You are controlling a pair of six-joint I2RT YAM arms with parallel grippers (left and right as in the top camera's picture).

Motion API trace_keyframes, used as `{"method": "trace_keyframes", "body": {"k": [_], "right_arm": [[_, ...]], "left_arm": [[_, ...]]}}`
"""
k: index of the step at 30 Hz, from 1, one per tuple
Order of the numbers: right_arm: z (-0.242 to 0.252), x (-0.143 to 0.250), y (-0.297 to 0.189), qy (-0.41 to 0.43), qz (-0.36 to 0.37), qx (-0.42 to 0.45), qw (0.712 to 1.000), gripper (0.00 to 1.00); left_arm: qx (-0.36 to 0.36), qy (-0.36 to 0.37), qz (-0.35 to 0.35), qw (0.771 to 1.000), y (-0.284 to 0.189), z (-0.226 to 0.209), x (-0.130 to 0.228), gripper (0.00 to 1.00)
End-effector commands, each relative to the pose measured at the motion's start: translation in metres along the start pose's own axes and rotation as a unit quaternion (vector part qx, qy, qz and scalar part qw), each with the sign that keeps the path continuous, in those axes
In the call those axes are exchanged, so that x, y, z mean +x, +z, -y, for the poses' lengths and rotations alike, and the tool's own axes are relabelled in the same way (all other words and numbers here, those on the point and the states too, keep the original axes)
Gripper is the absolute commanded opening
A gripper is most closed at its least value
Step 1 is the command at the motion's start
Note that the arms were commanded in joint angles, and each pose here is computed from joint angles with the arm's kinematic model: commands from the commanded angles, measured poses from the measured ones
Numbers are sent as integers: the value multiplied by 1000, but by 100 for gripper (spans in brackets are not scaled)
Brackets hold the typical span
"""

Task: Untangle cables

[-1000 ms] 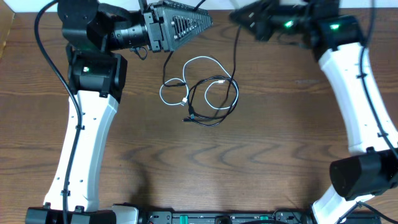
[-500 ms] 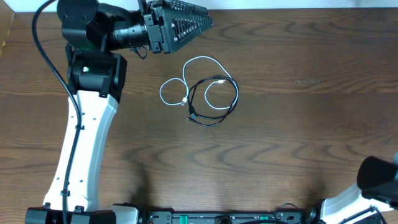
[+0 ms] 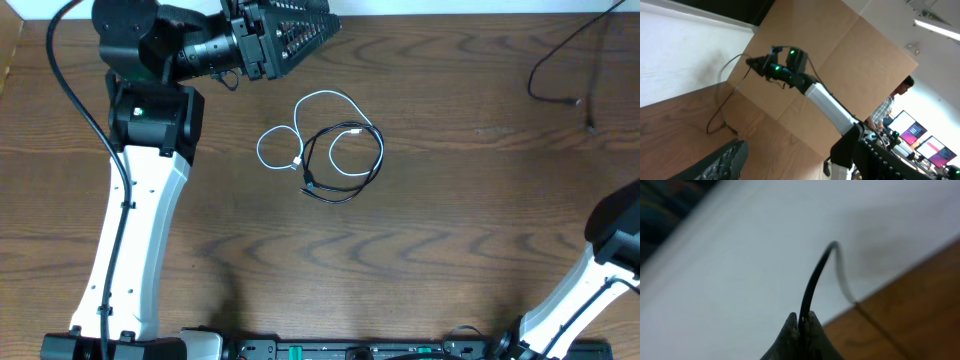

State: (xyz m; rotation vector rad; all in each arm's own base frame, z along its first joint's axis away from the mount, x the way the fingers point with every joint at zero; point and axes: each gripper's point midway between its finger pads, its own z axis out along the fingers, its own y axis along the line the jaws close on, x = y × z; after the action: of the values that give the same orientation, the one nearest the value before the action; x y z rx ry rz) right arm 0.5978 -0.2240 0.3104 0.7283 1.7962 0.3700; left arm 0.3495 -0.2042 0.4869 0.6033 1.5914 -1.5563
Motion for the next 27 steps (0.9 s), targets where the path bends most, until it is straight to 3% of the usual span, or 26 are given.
{"method": "trace_keyframes", "body": {"k": [1,2,4,6,7,13,19,22,24,26,27], "right_arm": [[46,20,20,10,-12,77,997,1],[59,31,26,14,-25,95,995,2],[79,54,34,17,-56,120,991,31],[94,76,38,18,-90,139,986,80],[107,96,37,28,-123,158,979,99],[116,126,11,46,-196,198,959,99],[88,99,-25,43,-183,194,963,99],[50,88,-43,22,-190,133,972,99],[8,99,-50,-15,-225,47,973,99],[-16,118,-52,-30,-258,6,966,99],[-24,132,-53,-33,-276,0,960,99]], "left_arm": [[-1,16,5,1000,-1,5,-4,72],[-1,15,4,1000,-1,5,-4,72],[-3,8,3,1000,-1,3,-2,72],[-4,5,2,1000,-1,2,-2,72],[-7,-4,0,1000,-1,0,0,72],[-15,-15,-8,1000,-1,-7,6,72],[-23,7,-17,1000,-2,-15,14,78],[-36,16,-26,999,-2,-25,22,84],[-109,-22,-17,994,-6,-58,30,84],[-204,-46,-13,978,-16,-97,42,84],[-277,-53,-20,959,-26,-123,54,84]]}}
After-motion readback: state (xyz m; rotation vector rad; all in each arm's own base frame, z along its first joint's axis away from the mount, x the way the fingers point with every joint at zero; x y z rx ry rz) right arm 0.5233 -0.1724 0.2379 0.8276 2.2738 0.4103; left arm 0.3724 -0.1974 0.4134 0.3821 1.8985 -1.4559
